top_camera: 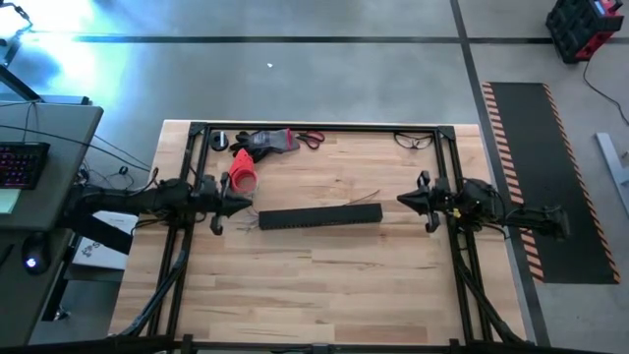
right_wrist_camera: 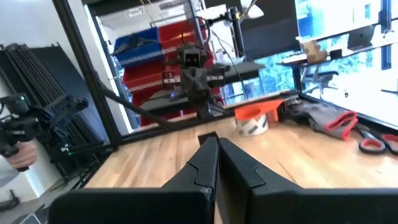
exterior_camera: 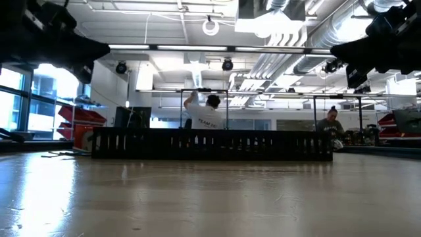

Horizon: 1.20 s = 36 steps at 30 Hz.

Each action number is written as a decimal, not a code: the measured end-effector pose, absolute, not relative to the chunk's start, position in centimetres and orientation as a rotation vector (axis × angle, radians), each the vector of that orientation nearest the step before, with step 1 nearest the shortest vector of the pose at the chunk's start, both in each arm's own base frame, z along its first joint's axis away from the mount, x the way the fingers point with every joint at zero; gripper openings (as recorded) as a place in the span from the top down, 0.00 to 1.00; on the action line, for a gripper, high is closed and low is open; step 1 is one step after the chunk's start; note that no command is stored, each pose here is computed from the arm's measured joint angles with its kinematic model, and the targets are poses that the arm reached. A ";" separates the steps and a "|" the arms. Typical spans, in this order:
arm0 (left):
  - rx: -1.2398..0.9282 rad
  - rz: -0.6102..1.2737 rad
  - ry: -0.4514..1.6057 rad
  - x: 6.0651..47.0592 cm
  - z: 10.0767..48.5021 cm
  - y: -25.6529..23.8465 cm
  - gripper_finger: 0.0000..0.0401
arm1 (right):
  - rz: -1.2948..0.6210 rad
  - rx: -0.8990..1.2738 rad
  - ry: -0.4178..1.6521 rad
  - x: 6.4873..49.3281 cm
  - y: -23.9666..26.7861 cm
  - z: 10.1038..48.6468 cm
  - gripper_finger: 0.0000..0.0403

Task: Ziptie cables
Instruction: Return to Home Position

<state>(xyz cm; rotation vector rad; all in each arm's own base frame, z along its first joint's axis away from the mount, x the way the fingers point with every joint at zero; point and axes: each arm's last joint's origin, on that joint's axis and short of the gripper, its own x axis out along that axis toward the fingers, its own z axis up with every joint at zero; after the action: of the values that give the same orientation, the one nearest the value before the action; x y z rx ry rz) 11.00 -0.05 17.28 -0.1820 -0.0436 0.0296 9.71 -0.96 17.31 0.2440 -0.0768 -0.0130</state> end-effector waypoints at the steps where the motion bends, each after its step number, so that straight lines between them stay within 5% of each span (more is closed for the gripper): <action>1: -0.180 0.006 -0.024 11.0 17.1 -0.1 1.00 | -0.014 0.246 -0.065 9.7 -1.0 17.2 1.00; 36: -0.055 0.077 0.088 10.9 16.0 0.3 1.00 | -0.020 0.250 -0.028 9.7 -1.0 16.8 1.00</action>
<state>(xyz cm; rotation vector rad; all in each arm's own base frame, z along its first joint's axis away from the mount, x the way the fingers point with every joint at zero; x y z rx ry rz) 10.91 0.28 16.02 -0.0554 0.0881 0.0772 9.74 -0.97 16.83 0.2501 -0.0276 -0.0196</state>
